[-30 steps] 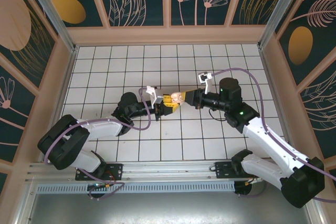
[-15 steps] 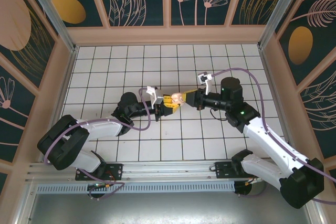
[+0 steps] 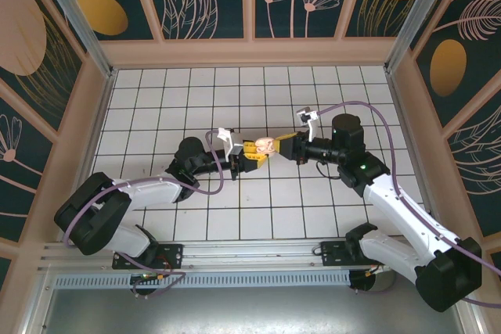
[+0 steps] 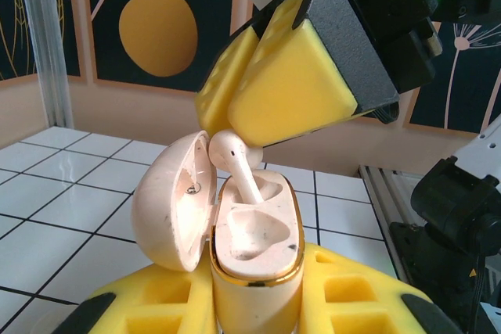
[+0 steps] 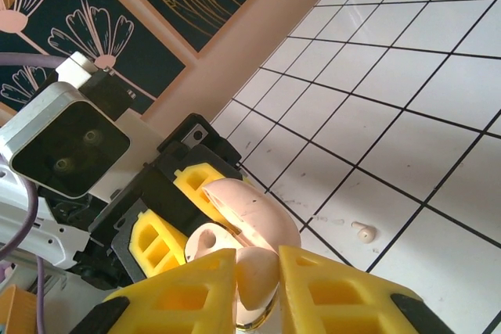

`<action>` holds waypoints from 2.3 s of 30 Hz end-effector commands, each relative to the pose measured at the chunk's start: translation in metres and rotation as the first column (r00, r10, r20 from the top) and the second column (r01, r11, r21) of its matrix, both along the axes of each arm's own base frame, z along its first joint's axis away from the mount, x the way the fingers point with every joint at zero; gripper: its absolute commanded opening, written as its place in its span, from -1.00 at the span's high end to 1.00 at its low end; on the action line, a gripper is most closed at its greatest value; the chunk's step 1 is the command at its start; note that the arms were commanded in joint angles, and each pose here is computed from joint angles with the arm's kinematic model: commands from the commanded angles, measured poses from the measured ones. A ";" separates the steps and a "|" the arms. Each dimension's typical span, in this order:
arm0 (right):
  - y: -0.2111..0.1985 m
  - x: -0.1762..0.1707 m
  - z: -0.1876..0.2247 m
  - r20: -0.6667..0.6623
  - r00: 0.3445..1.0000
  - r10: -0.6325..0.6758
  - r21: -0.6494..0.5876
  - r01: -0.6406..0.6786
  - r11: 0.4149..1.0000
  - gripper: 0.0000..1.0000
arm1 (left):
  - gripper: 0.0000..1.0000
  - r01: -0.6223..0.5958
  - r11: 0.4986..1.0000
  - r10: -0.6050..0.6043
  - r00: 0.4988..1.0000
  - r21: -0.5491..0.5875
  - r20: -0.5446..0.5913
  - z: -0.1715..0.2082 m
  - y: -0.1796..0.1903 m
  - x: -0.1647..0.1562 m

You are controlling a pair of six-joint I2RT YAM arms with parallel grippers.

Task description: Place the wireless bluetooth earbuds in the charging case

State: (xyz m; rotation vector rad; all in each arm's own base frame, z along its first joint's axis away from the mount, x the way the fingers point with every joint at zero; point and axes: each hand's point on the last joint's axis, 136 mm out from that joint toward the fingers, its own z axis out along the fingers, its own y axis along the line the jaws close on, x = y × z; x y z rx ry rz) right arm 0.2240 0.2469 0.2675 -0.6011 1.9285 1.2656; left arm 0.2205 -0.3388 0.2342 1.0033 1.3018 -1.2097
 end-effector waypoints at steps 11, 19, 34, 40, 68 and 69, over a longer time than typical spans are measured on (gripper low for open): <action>0.003 -0.012 0.001 0.039 0.995 0.095 -0.065 -0.093 0.994 0.59 | 0.59 0.012 0.998 -0.005 0.994 -0.069 0.110 0.039 -0.001 -0.001; 0.004 -0.012 0.005 0.062 0.991 0.117 -0.102 -0.111 0.989 0.60 | 0.59 0.014 0.998 -0.007 0.994 -0.064 0.110 0.038 -0.001 -0.001; 0.002 -0.012 0.011 0.101 0.991 0.090 -0.198 -0.069 0.978 0.61 | 0.59 0.001 0.999 0.004 0.995 -0.055 0.099 0.036 -0.002 0.002; 0.004 -0.014 0.011 0.122 0.988 0.096 -0.236 -0.065 0.970 0.60 | 0.59 -0.001 0.999 0.006 0.995 -0.051 0.098 0.035 -0.002 0.002; 0.005 0.002 0.023 0.246 0.969 0.032 -0.245 0.030 0.969 0.67 | 0.59 -0.044 0.999 0.045 0.994 -0.019 0.098 0.024 0.000 0.008; 0.005 0.004 0.023 0.248 0.968 0.027 -0.238 0.034 0.971 0.67 | 0.59 -0.049 0.999 0.050 0.994 -0.016 0.095 0.022 0.000 0.009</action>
